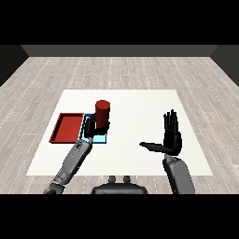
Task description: Pick the red can and put it in the red box
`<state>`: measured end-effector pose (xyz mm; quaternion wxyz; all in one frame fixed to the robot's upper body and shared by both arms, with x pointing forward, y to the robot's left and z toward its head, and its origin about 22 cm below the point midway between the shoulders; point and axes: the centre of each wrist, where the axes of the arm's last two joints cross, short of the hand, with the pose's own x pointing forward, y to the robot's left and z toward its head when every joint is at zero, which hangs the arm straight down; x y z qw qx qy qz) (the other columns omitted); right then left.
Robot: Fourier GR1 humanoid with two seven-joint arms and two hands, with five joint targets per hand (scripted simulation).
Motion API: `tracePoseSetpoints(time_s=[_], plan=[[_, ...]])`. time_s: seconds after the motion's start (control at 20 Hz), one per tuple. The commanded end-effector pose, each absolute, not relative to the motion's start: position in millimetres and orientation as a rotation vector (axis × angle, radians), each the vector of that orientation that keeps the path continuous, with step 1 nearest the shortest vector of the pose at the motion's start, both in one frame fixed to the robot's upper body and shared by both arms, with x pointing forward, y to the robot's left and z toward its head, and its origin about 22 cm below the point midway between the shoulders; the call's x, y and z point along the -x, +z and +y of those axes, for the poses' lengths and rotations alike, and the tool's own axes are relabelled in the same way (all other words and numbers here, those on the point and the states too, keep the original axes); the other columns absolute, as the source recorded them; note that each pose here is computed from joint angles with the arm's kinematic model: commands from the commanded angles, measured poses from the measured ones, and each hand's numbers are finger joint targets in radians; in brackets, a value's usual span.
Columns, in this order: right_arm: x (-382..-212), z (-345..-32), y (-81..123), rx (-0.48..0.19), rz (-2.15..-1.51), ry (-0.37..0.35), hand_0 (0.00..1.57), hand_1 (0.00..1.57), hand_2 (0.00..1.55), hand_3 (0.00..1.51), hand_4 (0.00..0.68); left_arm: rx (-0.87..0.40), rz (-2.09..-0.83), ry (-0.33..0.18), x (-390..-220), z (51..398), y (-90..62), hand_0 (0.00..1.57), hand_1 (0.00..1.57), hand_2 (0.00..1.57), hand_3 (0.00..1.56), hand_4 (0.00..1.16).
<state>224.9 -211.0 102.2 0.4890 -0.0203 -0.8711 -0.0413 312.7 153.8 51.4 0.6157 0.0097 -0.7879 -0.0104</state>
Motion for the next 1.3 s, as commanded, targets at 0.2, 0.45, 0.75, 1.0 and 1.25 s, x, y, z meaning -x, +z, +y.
tracePoseSetpoints(time_s=[0.2,0.45,0.75,1.0,1.25], plan=[[-209.6,-252,81,0.145,-2.062,-0.14,0.0,0.0,0.0,0.0,0.0,-0.357,-1.707,-0.01,-341.4,255,48.1,1.57,1.57,1.57,1.49,1.13],[-218.3,-250,71,0.163,-2.039,-0.139,0.0,0.0,0.0,0.0,0.0,-0.579,-1.561,-0.023,-337.3,328,41.4,1.57,1.57,1.57,1.49,1.14],[-229.7,-253,78,0.093,-2.029,-0.133,0.0,0.0,0.0,0.0,0.0,-0.77,-1.422,-0.044,-342.2,375,13.0,1.57,1.57,1.56,1.49,1.08],[-226.8,-239,72,0.143,-2.065,-0.086,0.0,0.0,0.0,0.0,0.0,-0.774,-1.265,-0.032,-356.5,392,4.1,1.57,1.57,1.5,1.42,1.04],[-245.8,-235,52,0.201,-2.011,-0.037,0.0,0.0,0.0,0.0,0.0,-0.817,-1.169,-0.095,-346.5,384,-31.7,1.4,1.4,1.34,1.35,0.92]])
